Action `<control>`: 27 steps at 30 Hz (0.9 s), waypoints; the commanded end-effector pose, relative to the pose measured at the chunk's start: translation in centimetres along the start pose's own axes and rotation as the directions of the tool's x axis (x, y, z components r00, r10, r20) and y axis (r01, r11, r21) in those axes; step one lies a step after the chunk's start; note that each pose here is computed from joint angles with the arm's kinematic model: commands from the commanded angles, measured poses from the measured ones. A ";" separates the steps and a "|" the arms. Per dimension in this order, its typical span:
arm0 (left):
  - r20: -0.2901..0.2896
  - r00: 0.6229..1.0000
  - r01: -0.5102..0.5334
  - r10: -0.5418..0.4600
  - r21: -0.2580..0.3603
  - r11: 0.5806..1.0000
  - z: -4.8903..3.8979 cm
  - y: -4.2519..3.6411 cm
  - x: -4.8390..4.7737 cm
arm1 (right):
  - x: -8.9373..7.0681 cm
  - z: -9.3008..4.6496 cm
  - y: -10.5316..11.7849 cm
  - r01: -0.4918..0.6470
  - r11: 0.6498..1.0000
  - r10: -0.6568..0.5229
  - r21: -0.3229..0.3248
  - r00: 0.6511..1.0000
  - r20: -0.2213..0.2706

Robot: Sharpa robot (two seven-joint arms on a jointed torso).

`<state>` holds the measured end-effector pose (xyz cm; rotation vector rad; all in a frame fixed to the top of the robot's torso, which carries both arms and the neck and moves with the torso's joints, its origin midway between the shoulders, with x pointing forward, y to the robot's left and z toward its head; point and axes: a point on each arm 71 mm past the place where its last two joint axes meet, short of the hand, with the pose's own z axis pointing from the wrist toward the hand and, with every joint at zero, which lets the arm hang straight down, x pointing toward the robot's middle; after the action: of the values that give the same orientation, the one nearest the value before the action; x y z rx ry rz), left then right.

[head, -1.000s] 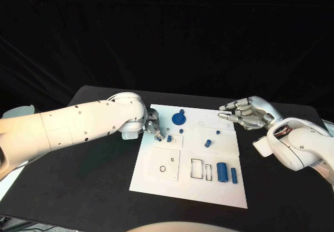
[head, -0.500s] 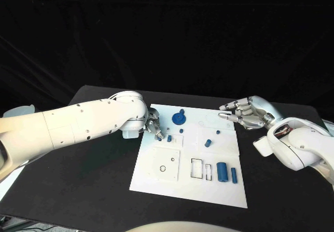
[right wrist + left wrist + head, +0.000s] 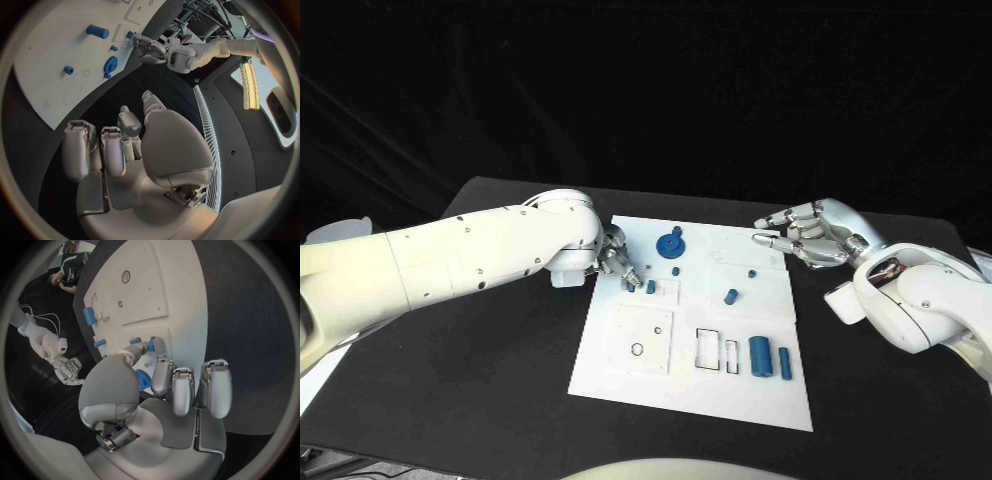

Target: Assemble the parts on the task board

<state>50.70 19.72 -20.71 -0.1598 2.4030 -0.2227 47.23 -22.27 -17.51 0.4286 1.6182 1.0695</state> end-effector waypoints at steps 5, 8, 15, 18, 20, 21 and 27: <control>-0.021 1.000 -0.008 0.007 -0.055 0.998 0.34 0.82 0.67 | 0.1 0.0 0.0 0.002 1.000 -0.002 -0.005 1.000 -0.013; -0.012 1.000 0.000 0.000 -0.056 0.998 0.32 0.87 0.58 | 0.1 0.0 0.0 0.002 1.000 -0.002 -0.004 1.000 -0.012; 0.016 1.000 0.023 -0.023 -0.054 0.998 0.19 1.06 0.36 | 0.1 0.0 0.0 0.002 1.000 -0.002 -0.004 1.000 -0.012; 0.028 0.999 0.034 -0.032 -0.051 0.998 0.08 1.14 0.29 | 0.1 0.0 0.0 0.002 1.000 -0.002 -0.004 1.000 -0.012; 0.036 0.999 0.040 -0.038 -0.048 0.998 -0.01 1.20 0.25 | 0.1 0.0 0.0 0.002 1.000 -0.002 -0.004 1.000 -0.012; 0.040 0.998 0.043 -0.042 -0.047 0.998 -0.08 1.25 0.23 | 0.1 0.0 0.0 0.002 1.000 -0.002 -0.004 1.000 -0.012; 0.062 0.996 0.063 -0.060 -0.040 0.997 -0.58 1.66 0.04 | 0.1 0.0 -0.1 0.002 1.000 -0.002 -0.003 1.000 -0.012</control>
<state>50.16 21.34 -20.86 -0.2321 2.3687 -0.2066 47.26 -22.33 -17.56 0.4298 1.6185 1.0673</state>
